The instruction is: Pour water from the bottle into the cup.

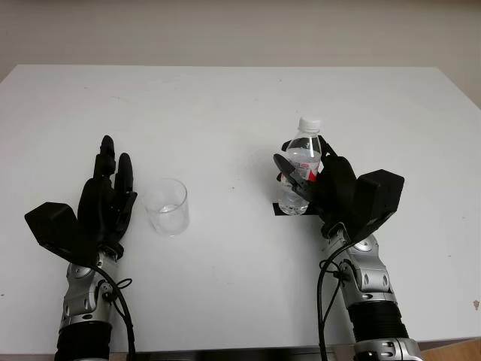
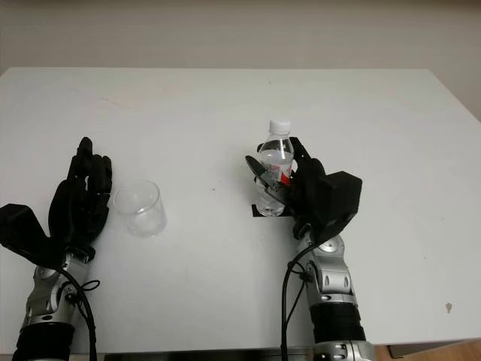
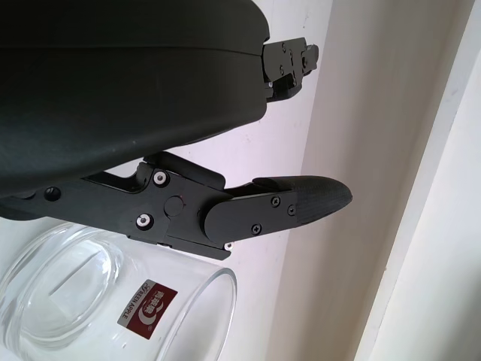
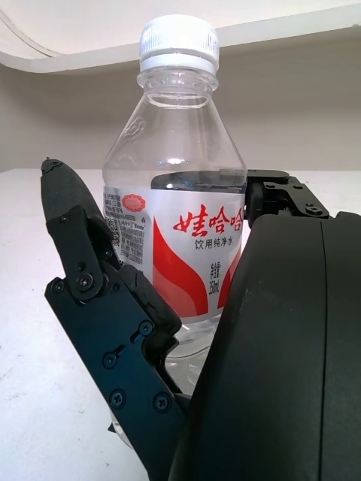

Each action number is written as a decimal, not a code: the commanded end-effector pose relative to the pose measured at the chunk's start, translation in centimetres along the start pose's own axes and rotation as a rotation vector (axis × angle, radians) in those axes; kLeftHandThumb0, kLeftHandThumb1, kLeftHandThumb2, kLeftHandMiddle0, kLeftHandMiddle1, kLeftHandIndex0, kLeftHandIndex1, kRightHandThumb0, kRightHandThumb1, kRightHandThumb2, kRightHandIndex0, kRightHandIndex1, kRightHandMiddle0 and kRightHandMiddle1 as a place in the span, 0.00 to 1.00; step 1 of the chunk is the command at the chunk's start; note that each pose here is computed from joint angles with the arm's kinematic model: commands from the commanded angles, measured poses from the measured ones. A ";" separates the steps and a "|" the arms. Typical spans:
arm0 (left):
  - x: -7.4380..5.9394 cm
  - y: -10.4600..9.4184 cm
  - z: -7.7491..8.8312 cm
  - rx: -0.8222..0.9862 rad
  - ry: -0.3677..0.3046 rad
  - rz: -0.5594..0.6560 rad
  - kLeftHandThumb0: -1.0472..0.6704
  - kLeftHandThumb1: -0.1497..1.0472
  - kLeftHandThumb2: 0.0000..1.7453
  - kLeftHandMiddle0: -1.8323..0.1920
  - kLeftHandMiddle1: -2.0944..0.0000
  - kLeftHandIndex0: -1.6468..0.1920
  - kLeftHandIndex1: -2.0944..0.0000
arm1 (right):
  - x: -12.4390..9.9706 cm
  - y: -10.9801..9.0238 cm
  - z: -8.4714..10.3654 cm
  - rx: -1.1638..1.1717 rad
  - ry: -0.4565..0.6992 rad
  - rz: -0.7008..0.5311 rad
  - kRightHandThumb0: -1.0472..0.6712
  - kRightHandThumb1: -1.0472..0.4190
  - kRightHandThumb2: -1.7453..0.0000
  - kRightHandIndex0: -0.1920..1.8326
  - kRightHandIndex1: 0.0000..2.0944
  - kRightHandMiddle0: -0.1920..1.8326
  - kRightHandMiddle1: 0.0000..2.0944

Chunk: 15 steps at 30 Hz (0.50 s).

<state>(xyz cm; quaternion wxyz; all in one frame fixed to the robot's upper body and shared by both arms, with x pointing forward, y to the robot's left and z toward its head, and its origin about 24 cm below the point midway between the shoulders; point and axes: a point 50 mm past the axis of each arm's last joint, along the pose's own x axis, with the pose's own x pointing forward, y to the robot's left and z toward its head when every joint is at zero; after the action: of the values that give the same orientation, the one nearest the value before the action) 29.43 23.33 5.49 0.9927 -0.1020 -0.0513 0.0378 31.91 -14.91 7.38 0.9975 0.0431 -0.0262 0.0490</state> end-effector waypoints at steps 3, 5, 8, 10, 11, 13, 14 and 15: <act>-0.5 0.5 -0.5 0.006 0.025 0.018 0.25 1.00 0.29 0.96 0.97 0.97 0.98 | 0.1 -0.2 0.1 -0.013 -0.014 0.020 0.39 0.00 0.77 0.86 1.00 0.62 1.00; -0.5 0.6 -0.5 0.003 0.026 0.018 0.25 1.00 0.29 0.96 0.97 0.97 0.97 | 0.1 -0.2 0.0 -0.017 -0.013 0.027 0.38 0.00 0.77 0.84 1.00 0.60 1.00; -0.5 0.6 -0.5 0.002 0.027 0.022 0.24 1.00 0.29 0.96 0.97 0.97 0.97 | 0.0 -0.3 -0.1 -0.021 -0.013 0.037 0.38 0.00 0.78 0.83 1.00 0.57 1.00; -0.5 0.6 -0.5 0.007 0.027 0.021 0.24 1.00 0.29 0.96 0.97 0.97 0.97 | 0.0 -0.4 -0.2 -0.020 -0.008 0.050 0.37 0.00 0.78 0.82 1.00 0.56 1.00; -0.5 0.6 -0.5 0.008 0.027 0.020 0.24 1.00 0.29 0.96 0.97 0.97 0.97 | 0.0 -0.4 -0.2 -0.021 -0.007 0.055 0.37 0.00 0.79 0.81 1.00 0.56 1.00; -0.5 0.6 -0.5 0.013 0.028 0.018 0.25 1.00 0.29 0.96 0.97 0.97 0.97 | -0.1 -0.4 -0.3 -0.029 -0.004 0.060 0.36 0.00 0.79 0.80 1.00 0.56 1.00; -0.5 0.6 -0.5 0.013 0.027 0.017 0.25 1.00 0.30 0.96 0.97 0.97 0.97 | -0.1 -0.4 -0.3 -0.031 -0.003 0.066 0.36 0.00 0.80 0.79 1.00 0.55 1.00; -0.4 0.6 -0.4 0.010 0.028 0.017 0.24 1.00 0.30 0.96 0.97 0.97 0.97 | -0.1 -0.5 -0.3 -0.033 -0.008 0.073 0.36 0.00 0.82 0.76 1.00 0.54 1.00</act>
<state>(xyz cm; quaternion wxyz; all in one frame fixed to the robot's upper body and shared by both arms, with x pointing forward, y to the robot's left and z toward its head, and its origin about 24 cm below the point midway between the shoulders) 29.40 23.40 5.48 0.9928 -0.1011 -0.0504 0.0396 31.87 -15.12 6.90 0.9958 0.0315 -0.0245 0.0825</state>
